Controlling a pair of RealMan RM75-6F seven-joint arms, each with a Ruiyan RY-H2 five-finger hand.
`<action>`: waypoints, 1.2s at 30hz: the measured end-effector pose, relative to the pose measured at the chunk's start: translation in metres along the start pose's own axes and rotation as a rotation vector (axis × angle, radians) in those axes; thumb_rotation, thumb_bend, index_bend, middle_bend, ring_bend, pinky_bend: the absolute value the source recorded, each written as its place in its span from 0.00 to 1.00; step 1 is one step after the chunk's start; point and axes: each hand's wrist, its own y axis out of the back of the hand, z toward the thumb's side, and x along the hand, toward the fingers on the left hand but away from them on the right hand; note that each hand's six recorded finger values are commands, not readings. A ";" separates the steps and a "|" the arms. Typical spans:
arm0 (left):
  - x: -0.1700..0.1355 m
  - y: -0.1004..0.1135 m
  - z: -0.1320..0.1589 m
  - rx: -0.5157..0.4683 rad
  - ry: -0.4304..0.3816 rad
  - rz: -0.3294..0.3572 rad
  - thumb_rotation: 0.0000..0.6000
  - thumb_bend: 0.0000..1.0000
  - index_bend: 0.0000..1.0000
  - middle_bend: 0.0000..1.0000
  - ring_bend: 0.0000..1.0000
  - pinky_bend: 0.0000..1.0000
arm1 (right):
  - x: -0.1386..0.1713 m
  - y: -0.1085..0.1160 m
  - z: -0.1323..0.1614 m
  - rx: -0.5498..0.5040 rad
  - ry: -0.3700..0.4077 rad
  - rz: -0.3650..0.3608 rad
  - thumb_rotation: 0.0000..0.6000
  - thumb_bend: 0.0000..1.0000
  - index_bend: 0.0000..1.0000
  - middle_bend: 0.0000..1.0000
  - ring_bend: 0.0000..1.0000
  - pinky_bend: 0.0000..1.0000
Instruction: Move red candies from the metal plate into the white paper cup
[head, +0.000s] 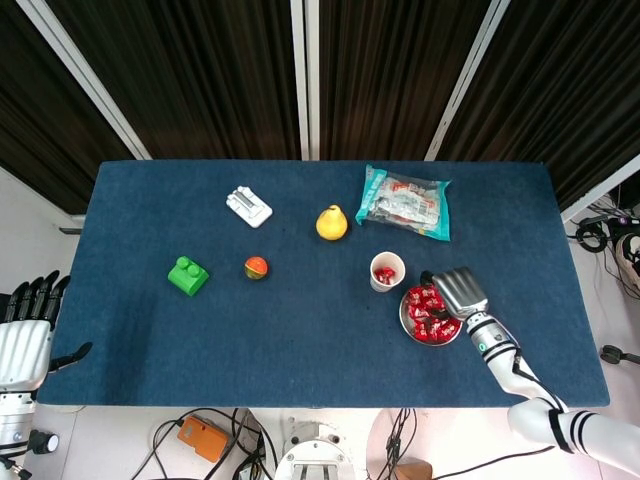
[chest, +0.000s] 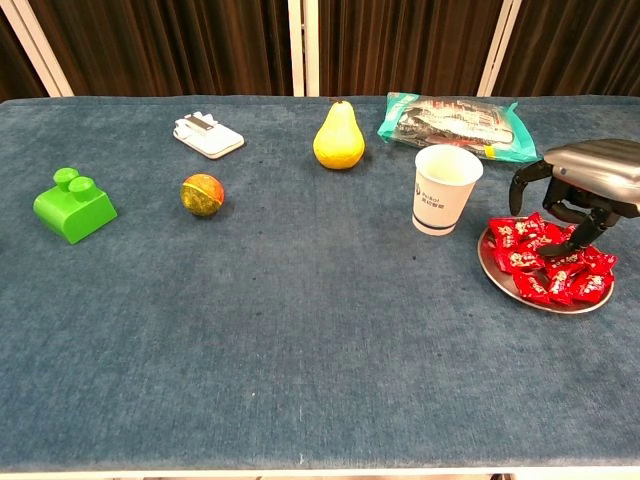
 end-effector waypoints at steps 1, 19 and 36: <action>0.000 0.000 0.000 0.000 0.000 -0.001 1.00 0.00 0.00 0.00 0.00 0.00 | -0.001 0.000 0.001 0.000 0.002 0.001 1.00 0.35 0.48 0.94 1.00 1.00; -0.004 -0.004 -0.006 -0.004 0.014 -0.007 1.00 0.00 0.00 0.00 0.00 0.00 | -0.017 -0.011 0.023 -0.009 0.049 0.018 1.00 0.40 0.61 0.94 1.00 1.00; -0.005 -0.005 -0.008 -0.006 0.018 -0.008 1.00 0.00 0.00 0.00 0.00 0.00 | -0.015 0.001 0.013 -0.028 0.022 -0.029 1.00 0.55 0.69 0.94 1.00 1.00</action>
